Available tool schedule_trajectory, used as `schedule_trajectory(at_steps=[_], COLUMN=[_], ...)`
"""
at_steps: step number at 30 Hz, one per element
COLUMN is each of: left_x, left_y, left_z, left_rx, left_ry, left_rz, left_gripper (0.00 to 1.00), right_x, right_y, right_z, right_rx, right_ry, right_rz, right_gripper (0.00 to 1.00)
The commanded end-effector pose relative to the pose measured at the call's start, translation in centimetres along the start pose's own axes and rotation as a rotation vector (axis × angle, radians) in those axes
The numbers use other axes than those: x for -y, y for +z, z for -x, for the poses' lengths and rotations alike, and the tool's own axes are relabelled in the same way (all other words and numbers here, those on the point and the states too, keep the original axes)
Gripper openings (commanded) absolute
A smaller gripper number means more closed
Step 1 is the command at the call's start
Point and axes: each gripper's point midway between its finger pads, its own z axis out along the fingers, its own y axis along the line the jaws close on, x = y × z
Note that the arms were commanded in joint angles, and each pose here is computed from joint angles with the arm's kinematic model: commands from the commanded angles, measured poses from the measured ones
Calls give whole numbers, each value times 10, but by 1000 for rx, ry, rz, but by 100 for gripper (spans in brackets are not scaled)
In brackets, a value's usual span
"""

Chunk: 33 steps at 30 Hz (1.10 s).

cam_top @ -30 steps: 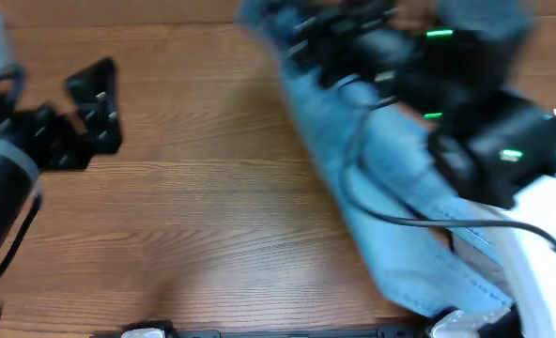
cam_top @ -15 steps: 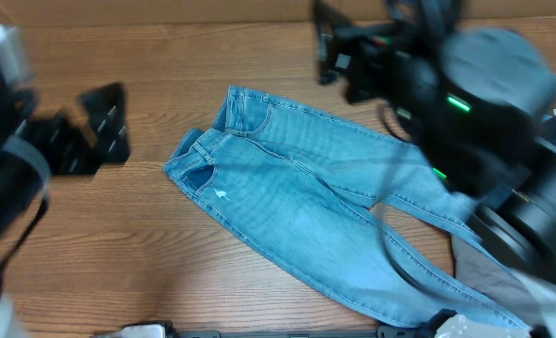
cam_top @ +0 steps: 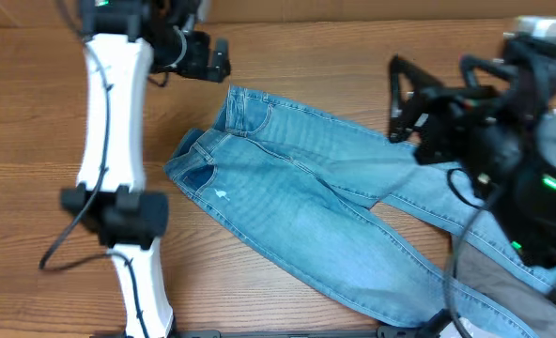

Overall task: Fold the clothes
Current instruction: 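Pull the light-blue jeans leftward off the pile and spread them flat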

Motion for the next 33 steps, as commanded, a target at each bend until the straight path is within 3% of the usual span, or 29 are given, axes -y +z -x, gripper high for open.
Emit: schedule_trajectory(at_steps=[1, 4, 8, 14, 19, 24, 25, 27, 29, 33], left_x=[-15, -27, -40, -36, -31, -27, -27, -27, -27, -62], left_y=[61, 106, 160, 203, 228, 245, 247, 247, 239, 179], left_z=[0, 3, 9, 6, -6, -15, -17, -19, -14, 28], left_rx=[-70, -88, -76, -79, -120, -147, -153, -161, -151, -11], left_ry=[42, 60, 68, 77, 84, 87, 86, 83, 75, -55], left_rz=[2, 2, -2, -51, -59, -68, -69, -70, -63, 72], left_gripper=[100, 90, 91, 89, 75, 52, 43, 4, 4, 4], right_x=[3, 5, 10, 19, 20, 21, 21, 22, 23, 23], right_y=[16, 24, 29, 29, 29, 29, 28, 28, 27, 27], right_z=[-15, -28, -43, -63, -65, -66, -67, -68, -69, -69], right_rx=[-58, -108, -170, -249, -258, -262, -265, -270, -275, -276], right_ry=[24, 11, 8, -6, 10, 9, 8, 5, 3, 2], right_rz=[-46, -71, -104, -151, -159, -161, -162, -165, -167, -168], right_gripper=[88, 88, 88, 87, 85, 84, 82, 82, 81, 81])
